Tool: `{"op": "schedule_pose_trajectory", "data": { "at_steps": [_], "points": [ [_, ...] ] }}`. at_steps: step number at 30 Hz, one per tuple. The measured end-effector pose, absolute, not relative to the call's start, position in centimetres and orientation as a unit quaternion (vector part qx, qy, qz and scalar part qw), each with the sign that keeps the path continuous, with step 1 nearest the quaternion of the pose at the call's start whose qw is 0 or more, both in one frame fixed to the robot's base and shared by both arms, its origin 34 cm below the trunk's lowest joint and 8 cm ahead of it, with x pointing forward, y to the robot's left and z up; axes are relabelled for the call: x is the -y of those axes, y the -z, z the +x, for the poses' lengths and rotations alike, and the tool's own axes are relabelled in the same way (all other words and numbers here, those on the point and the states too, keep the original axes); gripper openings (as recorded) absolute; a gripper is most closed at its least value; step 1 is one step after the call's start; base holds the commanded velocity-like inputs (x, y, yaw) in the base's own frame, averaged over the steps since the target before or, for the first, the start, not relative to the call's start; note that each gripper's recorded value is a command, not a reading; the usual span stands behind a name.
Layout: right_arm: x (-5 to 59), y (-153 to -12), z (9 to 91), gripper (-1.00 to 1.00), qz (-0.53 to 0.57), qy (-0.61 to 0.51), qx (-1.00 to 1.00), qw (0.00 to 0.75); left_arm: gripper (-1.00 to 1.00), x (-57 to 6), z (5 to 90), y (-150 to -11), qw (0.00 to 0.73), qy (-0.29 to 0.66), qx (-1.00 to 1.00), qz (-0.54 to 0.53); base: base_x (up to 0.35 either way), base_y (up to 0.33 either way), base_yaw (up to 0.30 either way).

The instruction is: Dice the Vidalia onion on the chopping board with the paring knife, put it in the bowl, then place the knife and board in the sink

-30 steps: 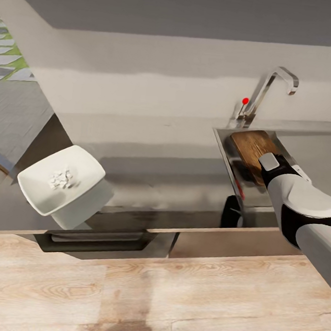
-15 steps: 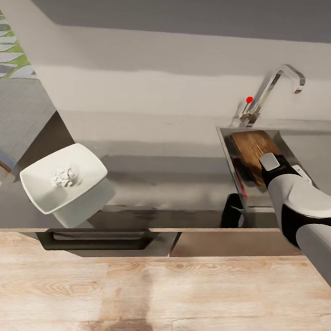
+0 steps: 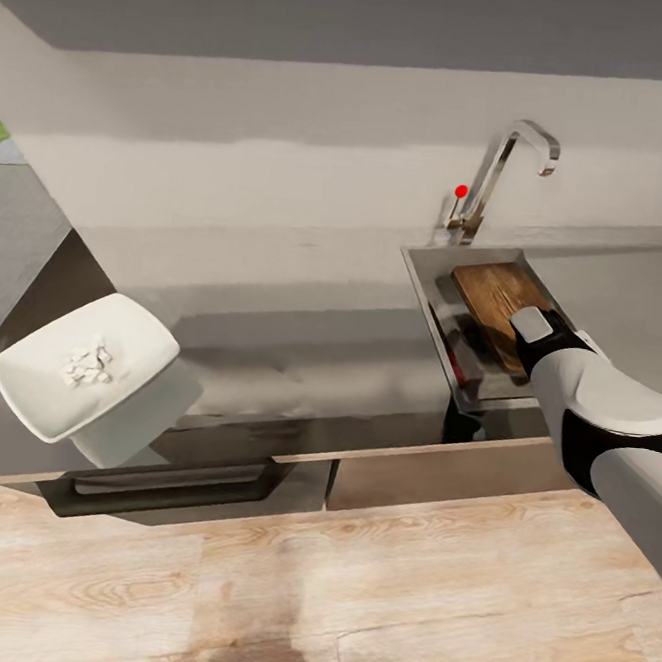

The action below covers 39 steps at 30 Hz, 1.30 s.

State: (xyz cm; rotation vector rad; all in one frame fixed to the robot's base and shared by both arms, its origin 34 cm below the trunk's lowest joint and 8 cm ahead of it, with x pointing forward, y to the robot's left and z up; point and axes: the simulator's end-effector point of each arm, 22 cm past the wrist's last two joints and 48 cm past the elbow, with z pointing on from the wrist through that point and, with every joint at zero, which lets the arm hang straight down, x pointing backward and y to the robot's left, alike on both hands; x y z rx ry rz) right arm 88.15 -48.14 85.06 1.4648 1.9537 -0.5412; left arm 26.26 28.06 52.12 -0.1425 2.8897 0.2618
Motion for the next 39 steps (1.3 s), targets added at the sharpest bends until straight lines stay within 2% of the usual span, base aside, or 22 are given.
{"op": "schedule_pose_trajectory", "data": {
  "at_steps": [18, 28, 39],
  "points": [
    [48.1, -83.8, 88.0, -1.00, 0.556, 0.214, -0.740, 0.312, 1.00, -28.1, 25.2, -51.8, 0.106, -0.091, -0.989, -0.048, 0.002, 0.000, 0.000],
    [47.8, -82.7, 87.6, -1.00, 0.561, 0.205, -0.744, 0.297, 1.00, -28.1, 25.2, -51.8, 0.105, -0.090, -0.989, -0.048, 0.180, 0.000, 0.000],
    [47.7, -82.7, 87.7, -1.00, 0.562, 0.205, -0.744, 0.298, 1.00, -28.1, 25.2, -51.8, 0.105, -0.090, -0.989, -0.048, 0.014, 0.000, 0.000]
  ]
}}
